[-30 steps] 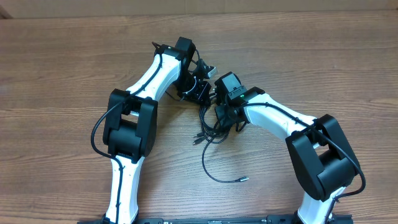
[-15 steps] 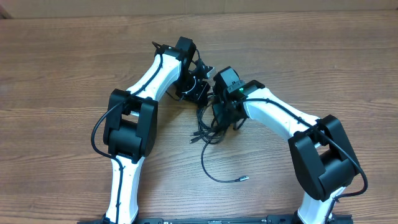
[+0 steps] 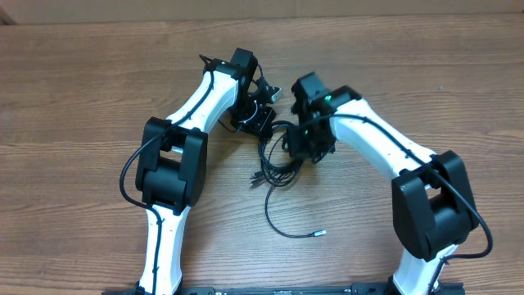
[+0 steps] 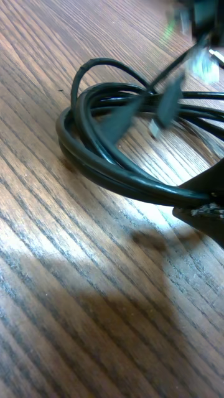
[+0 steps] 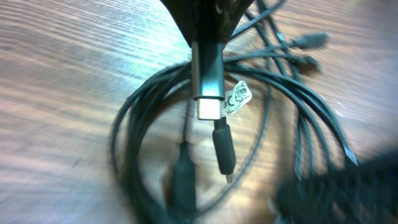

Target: Untangle cables

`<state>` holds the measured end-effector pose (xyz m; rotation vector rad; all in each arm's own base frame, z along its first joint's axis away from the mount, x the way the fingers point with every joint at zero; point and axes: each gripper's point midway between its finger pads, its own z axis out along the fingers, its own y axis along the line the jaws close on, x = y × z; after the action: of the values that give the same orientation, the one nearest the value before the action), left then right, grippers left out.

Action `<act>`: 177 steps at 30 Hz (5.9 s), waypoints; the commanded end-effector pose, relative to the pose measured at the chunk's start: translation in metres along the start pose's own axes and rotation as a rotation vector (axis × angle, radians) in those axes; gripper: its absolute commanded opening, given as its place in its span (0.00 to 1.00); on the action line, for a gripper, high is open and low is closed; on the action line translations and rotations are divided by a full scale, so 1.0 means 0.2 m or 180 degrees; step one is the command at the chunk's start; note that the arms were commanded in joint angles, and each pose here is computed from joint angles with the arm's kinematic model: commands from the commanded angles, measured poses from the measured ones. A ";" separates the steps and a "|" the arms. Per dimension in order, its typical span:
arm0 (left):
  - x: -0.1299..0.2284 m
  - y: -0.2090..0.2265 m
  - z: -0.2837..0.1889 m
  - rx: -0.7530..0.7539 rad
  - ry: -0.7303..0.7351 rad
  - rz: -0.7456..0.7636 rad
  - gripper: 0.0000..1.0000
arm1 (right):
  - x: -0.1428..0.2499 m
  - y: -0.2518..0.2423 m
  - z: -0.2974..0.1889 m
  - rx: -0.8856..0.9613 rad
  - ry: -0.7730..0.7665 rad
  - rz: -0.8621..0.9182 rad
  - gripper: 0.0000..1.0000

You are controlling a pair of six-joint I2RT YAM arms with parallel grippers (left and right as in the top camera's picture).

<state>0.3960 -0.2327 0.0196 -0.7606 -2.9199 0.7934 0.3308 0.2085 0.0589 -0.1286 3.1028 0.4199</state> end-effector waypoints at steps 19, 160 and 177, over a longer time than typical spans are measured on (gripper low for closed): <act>-0.03 0.00 0.00 -0.0009 -0.0031 -0.0024 0.05 | 0.09 -0.30 -0.10 0.1025 -0.0022 0.1235 0.04; -0.01 0.06 0.13 -0.0653 0.0075 -0.0083 0.04 | 0.19 -0.13 -0.02 0.0402 0.0320 0.0593 0.04; 0.00 0.06 0.13 -0.0655 0.0089 -0.0086 0.05 | 0.36 -0.23 -0.04 0.1023 0.0513 0.1156 0.09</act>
<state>0.4047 -0.2391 0.0063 -0.7563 -3.0377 0.5177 0.2589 0.1588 0.0470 0.4331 3.3477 -0.0564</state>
